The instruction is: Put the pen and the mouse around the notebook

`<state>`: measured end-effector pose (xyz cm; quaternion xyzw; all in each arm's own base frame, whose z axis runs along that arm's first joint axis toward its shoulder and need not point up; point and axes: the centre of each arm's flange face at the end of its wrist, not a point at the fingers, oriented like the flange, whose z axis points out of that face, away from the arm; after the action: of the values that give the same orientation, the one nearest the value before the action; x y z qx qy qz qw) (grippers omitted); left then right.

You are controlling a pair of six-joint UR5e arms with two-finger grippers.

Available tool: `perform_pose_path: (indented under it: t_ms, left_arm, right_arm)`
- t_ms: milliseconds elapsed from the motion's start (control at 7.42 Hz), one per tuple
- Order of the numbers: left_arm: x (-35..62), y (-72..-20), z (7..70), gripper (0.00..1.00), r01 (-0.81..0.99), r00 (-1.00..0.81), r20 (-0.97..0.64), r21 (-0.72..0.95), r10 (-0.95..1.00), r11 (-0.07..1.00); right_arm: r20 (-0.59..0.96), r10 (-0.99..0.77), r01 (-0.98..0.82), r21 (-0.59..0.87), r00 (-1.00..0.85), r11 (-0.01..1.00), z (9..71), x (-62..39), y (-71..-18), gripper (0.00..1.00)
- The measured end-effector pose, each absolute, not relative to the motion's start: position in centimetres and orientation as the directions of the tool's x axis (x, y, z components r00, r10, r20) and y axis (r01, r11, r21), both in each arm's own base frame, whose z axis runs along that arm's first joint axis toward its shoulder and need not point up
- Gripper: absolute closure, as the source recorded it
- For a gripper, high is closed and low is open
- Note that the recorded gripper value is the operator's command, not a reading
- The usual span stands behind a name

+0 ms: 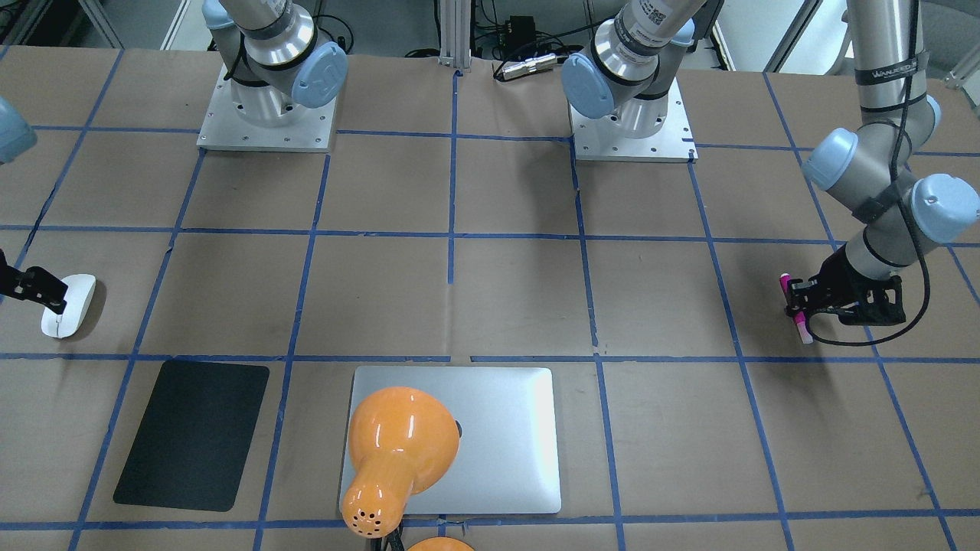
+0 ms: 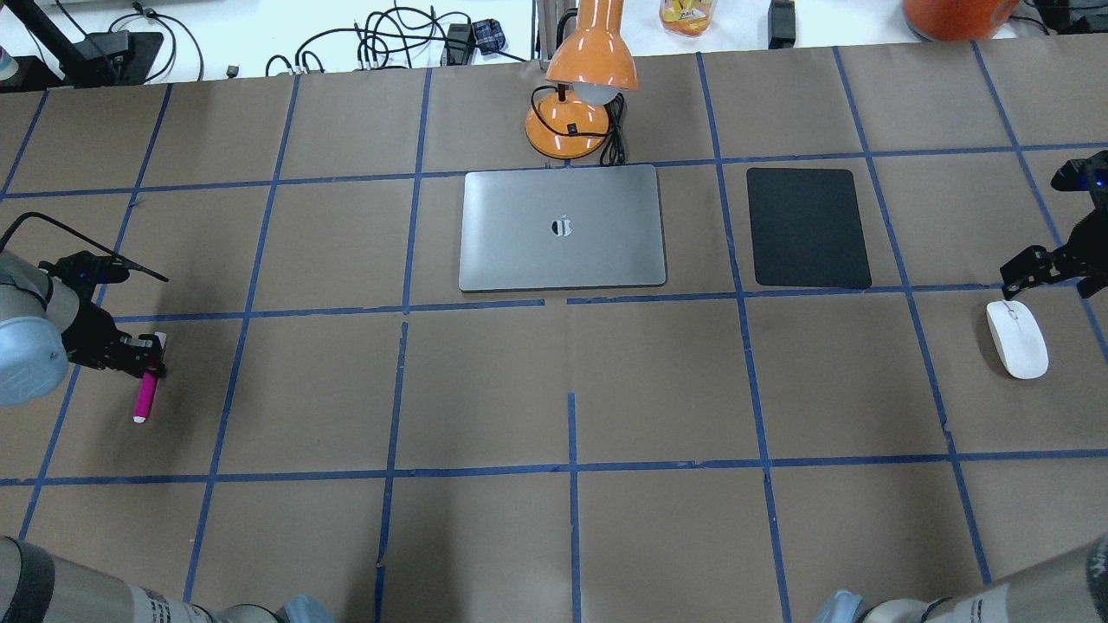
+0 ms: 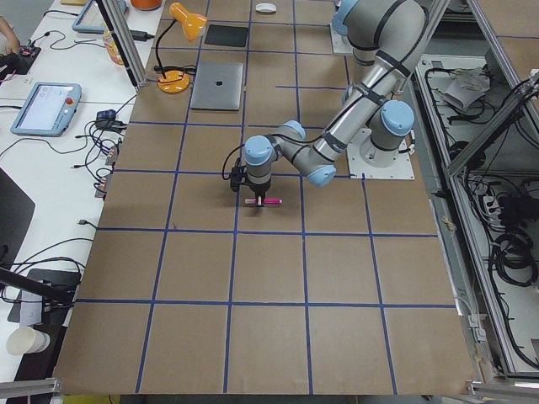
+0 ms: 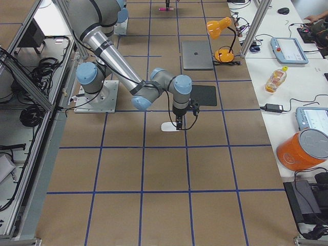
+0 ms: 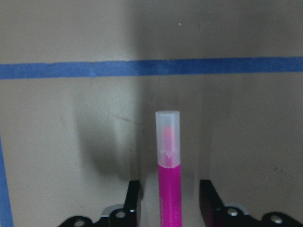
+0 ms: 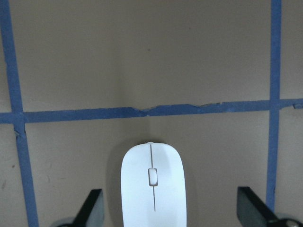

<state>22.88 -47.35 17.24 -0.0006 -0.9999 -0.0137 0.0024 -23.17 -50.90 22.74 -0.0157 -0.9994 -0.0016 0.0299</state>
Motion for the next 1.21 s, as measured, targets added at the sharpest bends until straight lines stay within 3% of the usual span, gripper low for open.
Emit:
perform_pose_path:
  t_ms: [674,1213]
  left_arm:
    - [16.5,-48.3,19.9,1.00,-0.141,-0.989,-0.062,0.058,-0.137,0.988]
    - [-6.2,-49.6,22.3,1.00,-0.510,-0.857,-0.086,0.011,-0.508,0.860]
  right_arm:
    - [0.033,0.056,0.057,0.050,-0.998,0.997,18.9,-23.5,-51.2,0.00]
    - [0.018,0.056,0.057,0.088,-0.998,0.995,17.9,-23.1,-50.6,0.00]
